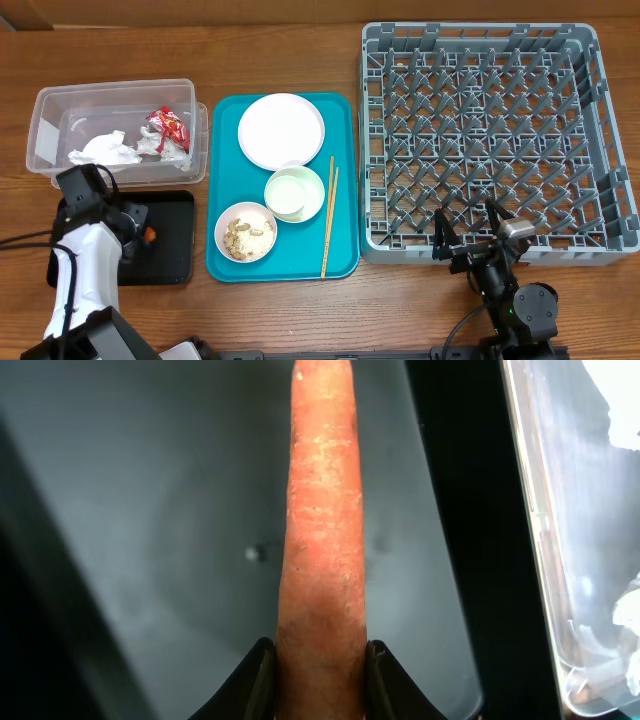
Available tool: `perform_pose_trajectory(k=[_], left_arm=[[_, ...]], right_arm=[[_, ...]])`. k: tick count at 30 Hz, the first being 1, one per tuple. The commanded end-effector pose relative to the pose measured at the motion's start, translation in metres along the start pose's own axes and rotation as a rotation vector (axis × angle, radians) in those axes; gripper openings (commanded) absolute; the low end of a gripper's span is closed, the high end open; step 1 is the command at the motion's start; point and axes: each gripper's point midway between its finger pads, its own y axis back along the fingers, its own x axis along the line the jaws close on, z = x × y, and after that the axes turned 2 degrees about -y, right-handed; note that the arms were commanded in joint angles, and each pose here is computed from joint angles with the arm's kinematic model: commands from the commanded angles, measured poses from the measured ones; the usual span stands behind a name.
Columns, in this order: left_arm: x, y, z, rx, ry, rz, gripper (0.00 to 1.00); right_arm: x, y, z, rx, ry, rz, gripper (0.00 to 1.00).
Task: Sort waste into correct bins and load items into the dishwasher
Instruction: 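Carry the carrot left and release it onto the black tray, then move the left gripper back over the white bowl of scraps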
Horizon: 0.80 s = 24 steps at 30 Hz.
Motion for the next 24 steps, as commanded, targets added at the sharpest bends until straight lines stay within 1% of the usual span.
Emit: perform_pose_trajectory(k=[1,2,3,6,8,9,10,13,15,20,24], left_arm=[[-0.003,-0.009,-0.011,0.038,0.091,-0.054,0.08],[-0.006,-0.01,-0.011,0.036,0.092,-0.069,0.12],[-0.009,-0.009,-0.01,0.038,0.091,-0.085,0.19],[-0.016,-0.009,-0.008,0.032,0.08,-0.116,0.45],[-0.018,-0.008,-0.007,0.031,0.066,-0.126,0.7],[-0.019,-0.007,-0.006,0.03,0.058,-0.128,0.79],[-0.02,-0.006,-0.005,0.027,0.04,-0.133,0.82],[-0.025,-0.003,-0.002,0.023,-0.01,-0.148,0.87],[-0.031,0.004,0.001,0.026,-0.05,-0.164,0.87],[-0.048,0.033,0.006,0.059,-0.138,-0.207,0.81],[-0.054,0.061,0.01,0.075,-0.207,-0.209,0.77]], right_arm=[[0.0,0.0,-0.001,-0.006,0.004,0.004,1.0],[0.0,0.0,-0.001,-0.006,0.004,0.004,1.0],[0.0,0.0,-0.001,-0.006,0.004,0.004,1.0],[0.0,0.0,-0.001,-0.006,0.004,0.004,1.0],[0.0,0.0,-0.001,-0.006,0.004,0.004,1.0],[0.0,0.0,-0.001,-0.006,0.004,0.004,1.0],[0.0,0.0,-0.001,-0.006,0.004,0.004,1.0],[0.0,0.0,-0.001,-0.006,0.004,0.004,1.0],[0.0,0.0,-0.001,-0.006,0.004,0.004,1.0],[0.0,0.0,-0.001,-0.006,0.004,0.004,1.0],[0.0,0.0,-0.001,-0.006,0.004,0.004,1.0]])
